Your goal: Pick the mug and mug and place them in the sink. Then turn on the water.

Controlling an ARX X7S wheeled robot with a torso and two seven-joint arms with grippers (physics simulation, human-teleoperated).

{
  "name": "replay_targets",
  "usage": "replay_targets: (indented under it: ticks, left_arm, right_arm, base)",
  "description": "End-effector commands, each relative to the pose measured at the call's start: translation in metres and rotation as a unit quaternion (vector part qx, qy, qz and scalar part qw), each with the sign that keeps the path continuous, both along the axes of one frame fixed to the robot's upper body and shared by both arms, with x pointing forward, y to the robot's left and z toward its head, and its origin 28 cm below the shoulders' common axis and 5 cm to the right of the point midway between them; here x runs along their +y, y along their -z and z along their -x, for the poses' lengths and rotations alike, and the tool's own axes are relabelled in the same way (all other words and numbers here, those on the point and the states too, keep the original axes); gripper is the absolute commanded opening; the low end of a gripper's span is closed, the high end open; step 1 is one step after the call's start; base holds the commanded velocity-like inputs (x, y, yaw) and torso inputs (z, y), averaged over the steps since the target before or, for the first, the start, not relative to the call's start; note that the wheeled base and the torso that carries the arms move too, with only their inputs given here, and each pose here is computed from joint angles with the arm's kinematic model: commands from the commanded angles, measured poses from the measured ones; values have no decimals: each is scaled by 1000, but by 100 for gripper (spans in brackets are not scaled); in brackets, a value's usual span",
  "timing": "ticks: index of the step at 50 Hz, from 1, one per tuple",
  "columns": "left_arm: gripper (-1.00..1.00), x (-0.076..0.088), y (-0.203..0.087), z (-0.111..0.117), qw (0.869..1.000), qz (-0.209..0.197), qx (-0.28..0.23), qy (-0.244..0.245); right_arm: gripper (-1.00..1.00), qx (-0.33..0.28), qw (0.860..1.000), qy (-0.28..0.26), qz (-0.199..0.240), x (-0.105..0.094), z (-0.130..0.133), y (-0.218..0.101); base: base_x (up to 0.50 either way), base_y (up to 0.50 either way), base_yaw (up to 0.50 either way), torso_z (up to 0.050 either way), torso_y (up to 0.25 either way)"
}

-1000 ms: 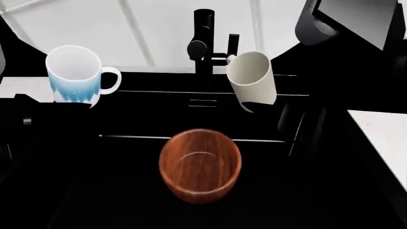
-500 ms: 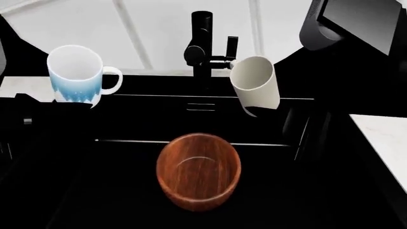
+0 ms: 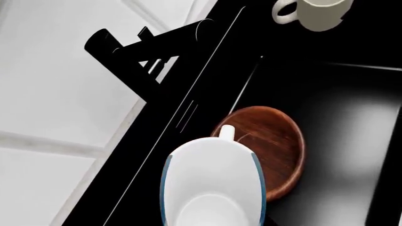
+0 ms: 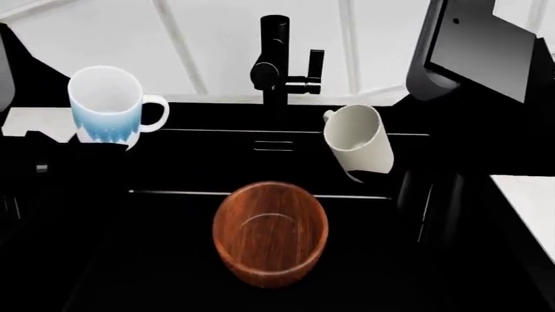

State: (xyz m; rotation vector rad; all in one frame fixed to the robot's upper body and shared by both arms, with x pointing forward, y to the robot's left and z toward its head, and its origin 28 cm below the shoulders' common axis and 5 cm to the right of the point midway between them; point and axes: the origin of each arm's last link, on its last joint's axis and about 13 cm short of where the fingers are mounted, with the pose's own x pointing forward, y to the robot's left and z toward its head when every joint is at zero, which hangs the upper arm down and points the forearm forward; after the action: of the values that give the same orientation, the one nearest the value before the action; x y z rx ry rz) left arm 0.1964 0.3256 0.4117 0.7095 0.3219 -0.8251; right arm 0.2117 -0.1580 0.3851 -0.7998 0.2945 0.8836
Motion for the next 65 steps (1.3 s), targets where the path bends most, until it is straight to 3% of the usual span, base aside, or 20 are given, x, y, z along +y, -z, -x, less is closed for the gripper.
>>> replay_targets:
  ticks: [1,7,15,28,34,41,65]
  left_arm:
    - [-100,0,-1,-1,1000,2,-6,0]
    - [-100,0,-2,1,1000,3,-8,0]
    - [-100,1,-1,2,1000,5,-9,0]
    - [-100,-2,-3,3,1000,7,-13,6]
    - [-100,-4,-4,2,1000,6,-12,10]
    - [-100,-6,-3,0,1000,6,-11,14]
    - [-100,-5,4,-1,1000,10,-7,13]
  right_arm:
    - [-100,9,999,11,43,-4,-1,-2]
    - [-100,28,996,9,79,-1,-6,-5]
    - [-100,56,985,-2,165,4,-14,-14]
    - [-100,76,966,-14,248,15,-39,-10]
    - [-100,81,961,-18,264,21,-50,-3]
    - [-100,87,944,-25,318,31,-69,7]
    - [-100,136,930,-37,340,51,-112,62]
  base:
    - [0,0,0,0,0]
    - [0,0,0,0,0]
    - [0,0,0,0,1]
    - [0,0,0,1,0]
    - [0,0,0,0,0]
    - [0,0,0,0,1]
    - [0,0,0,0,0]
